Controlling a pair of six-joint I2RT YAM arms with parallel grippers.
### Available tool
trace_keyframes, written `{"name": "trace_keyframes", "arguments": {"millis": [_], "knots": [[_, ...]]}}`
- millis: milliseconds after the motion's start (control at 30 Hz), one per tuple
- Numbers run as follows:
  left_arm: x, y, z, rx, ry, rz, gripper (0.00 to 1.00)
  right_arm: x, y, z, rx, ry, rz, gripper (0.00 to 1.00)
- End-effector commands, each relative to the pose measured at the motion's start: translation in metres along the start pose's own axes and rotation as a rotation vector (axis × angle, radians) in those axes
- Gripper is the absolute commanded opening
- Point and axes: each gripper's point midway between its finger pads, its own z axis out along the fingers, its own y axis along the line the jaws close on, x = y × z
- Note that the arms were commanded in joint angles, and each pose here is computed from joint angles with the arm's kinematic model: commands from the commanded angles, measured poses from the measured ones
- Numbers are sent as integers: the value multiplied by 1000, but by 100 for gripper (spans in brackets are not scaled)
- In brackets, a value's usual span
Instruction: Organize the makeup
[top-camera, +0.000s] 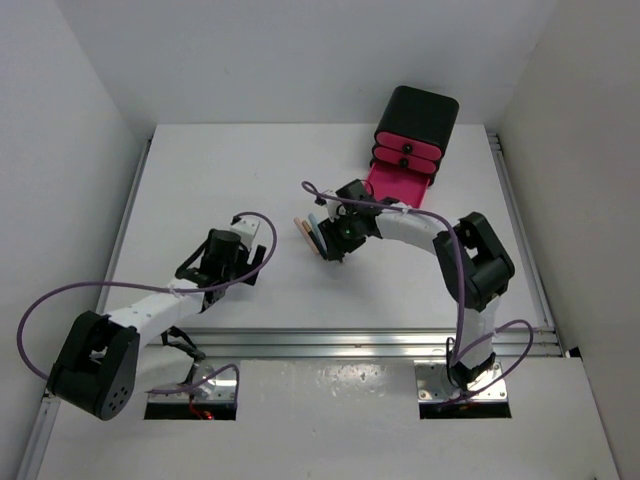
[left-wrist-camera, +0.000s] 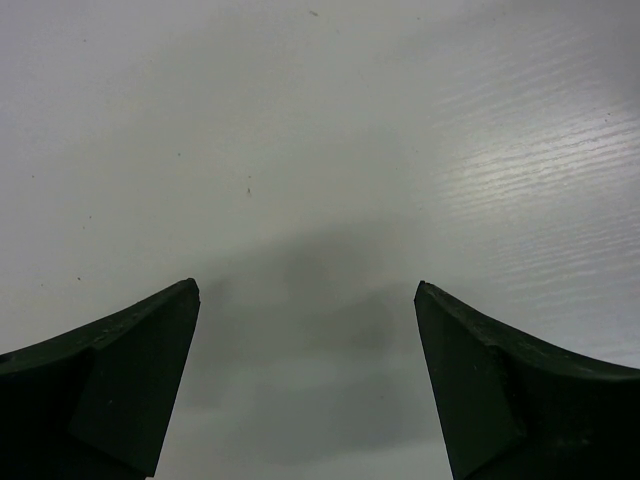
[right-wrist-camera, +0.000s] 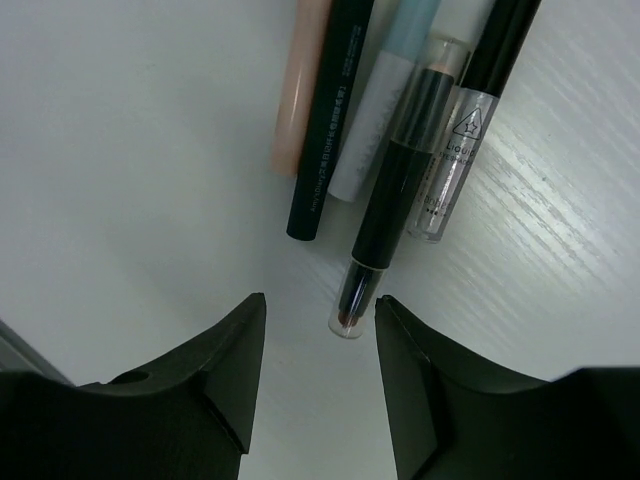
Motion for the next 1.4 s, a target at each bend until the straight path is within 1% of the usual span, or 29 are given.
{"name": "trace_keyframes", "arguments": {"millis": [0, 33, 67, 133, 267, 333, 433, 467, 600, 667, 700, 767, 900, 1000, 1033, 1067, 1100, 1133, 1167, 1200, 1233, 1267, 1300, 1333, 1367], "knots": [[-13, -1, 2, -13, -78, -49, 95, 11, -6, 12, 43, 41, 5, 49], [-8, -4, 2, -2, -70, -46, 95, 10, -10, 13, 66, 43, 20, 49], [-13, 0, 2, -12, -87, -57, 95, 15, -13, 18, 78, 60, 25, 46], [-10, 3, 2, -19, -87, -63, 95, 15, -20, 19, 120, 60, 27, 46], [-12, 0, 1, 11, -110, -74, 95, 27, -25, 27, 135, 99, 34, 45], [-13, 2, 2, 11, -117, -82, 95, 31, -26, 27, 138, 112, 44, 41], [-11, 5, 3, 3, -116, -78, 95, 36, -28, 27, 159, 115, 52, 30], [-11, 5, 3, 3, -116, -78, 95, 40, -29, 27, 166, 122, 56, 24], [-13, 4, 3, 11, -126, -70, 95, 38, -31, 17, 190, 110, 55, 13], [-13, 2, 3, 20, -127, -70, 95, 37, -31, 13, 194, 105, 53, 11], [-16, 3, 3, 19, -135, -72, 95, 36, -31, 11, 194, 103, 42, 6], [-16, 3, 3, 19, -135, -72, 95, 30, -30, 5, 197, 90, 33, 0], [-16, -1, 3, 40, -138, -59, 95, 3, -28, -15, 203, 33, 3, 0], [-13, -5, 5, 73, -135, -52, 97, -36, -23, -44, 204, -67, -86, 0], [-16, -5, 5, 82, -149, -59, 100, -47, -25, -52, 218, -91, -130, 0], [-14, -10, 6, 131, -145, -56, 100, -67, -34, -66, 246, -130, -131, 0], [-24, -14, 5, 175, -170, -46, 100, -73, -40, -71, 260, -137, -161, 0], [-37, -19, 4, 226, -192, -26, 100, -67, -55, -76, 276, -92, -187, 0], [-31, -31, 5, 301, -157, 15, 100, -78, -66, -81, 309, -102, -195, 0], [-33, -39, 4, 379, -162, 112, 100, -87, -82, -90, 337, -115, -191, 0], [-48, -38, 4, 393, -178, 164, 100, -95, -101, -101, 366, -117, -231, 0], [-36, -37, 9, 405, -129, 268, 100, -87, -113, -92, 368, -70, -234, 0], [-37, -36, 11, 416, -128, 327, 100, -89, -122, -94, 382, -64, -243, 0], [-46, -31, 13, 403, -141, 393, 100, -99, -145, -103, 422, -77, -258, 0], [-42, -30, 15, 410, -127, 461, 100, -97, -156, -97, 428, -53, -289, 0]]}}
